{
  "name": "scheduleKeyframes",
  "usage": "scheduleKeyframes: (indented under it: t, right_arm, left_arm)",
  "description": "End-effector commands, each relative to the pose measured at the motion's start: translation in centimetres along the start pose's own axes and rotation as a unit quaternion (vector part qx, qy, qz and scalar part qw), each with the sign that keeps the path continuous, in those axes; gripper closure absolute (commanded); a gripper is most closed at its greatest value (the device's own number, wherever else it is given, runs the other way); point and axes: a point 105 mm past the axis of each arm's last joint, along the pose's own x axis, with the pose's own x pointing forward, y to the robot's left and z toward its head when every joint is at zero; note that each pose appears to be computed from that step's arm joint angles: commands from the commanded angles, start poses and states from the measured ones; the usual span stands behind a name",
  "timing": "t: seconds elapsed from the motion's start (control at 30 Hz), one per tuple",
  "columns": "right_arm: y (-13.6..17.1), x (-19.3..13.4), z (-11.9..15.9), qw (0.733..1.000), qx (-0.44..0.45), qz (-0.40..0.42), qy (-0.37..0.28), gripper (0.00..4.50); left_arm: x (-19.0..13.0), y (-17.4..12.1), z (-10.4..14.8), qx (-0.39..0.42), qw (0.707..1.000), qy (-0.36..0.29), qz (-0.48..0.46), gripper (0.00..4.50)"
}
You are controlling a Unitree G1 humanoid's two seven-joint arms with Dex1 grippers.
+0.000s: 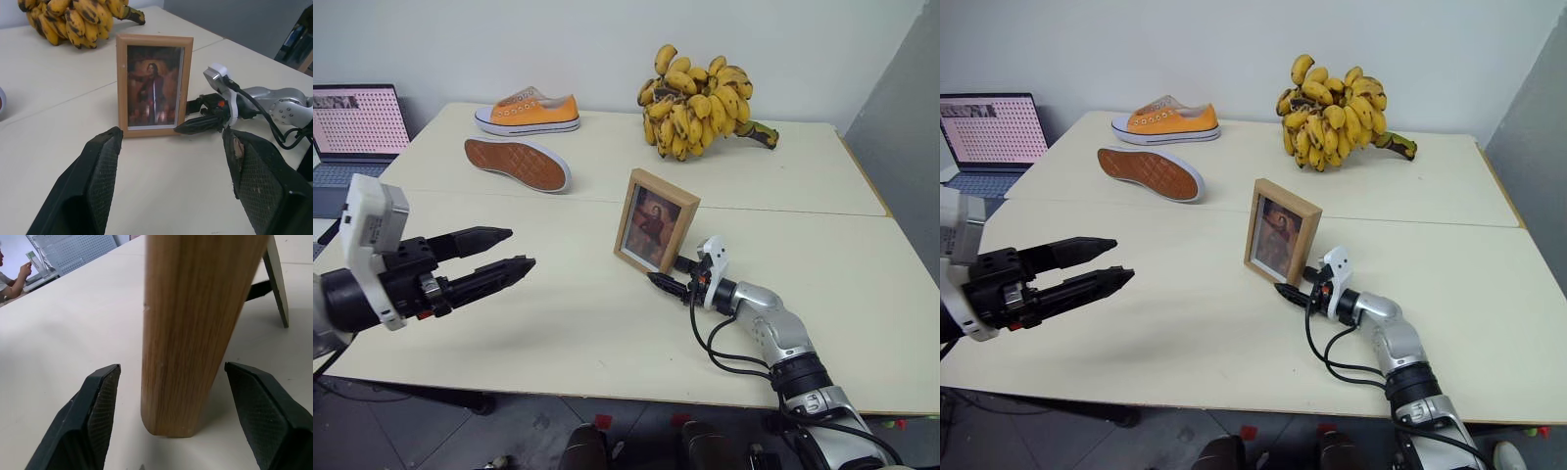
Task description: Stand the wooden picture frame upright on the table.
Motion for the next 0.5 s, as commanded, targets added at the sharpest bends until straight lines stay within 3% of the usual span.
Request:
scheduleKeyframes:
  t: [0.03,0.3,0.5]
  right_arm:
    - [0.5,-1.2,1.6,0.999,-0.038,0.017,0.003,0.95]
    - [1.3,-8.8,4.7,0.984,-0.129,0.073,0.099,0.95]
    - [0.7,-10.1,9.0,0.975,-0.192,0.056,0.093,0.95]
  left_arm:
    - [0.6,0.1,0.6,0.029,0.999,-0.021,0.017,1.03]
    - [2.0,0.8,-0.3,0.036,0.999,-0.024,0.017,1.03]
    - [2.4,0.7,0.3,0.036,0.999,-0.031,-0.005,1.03]
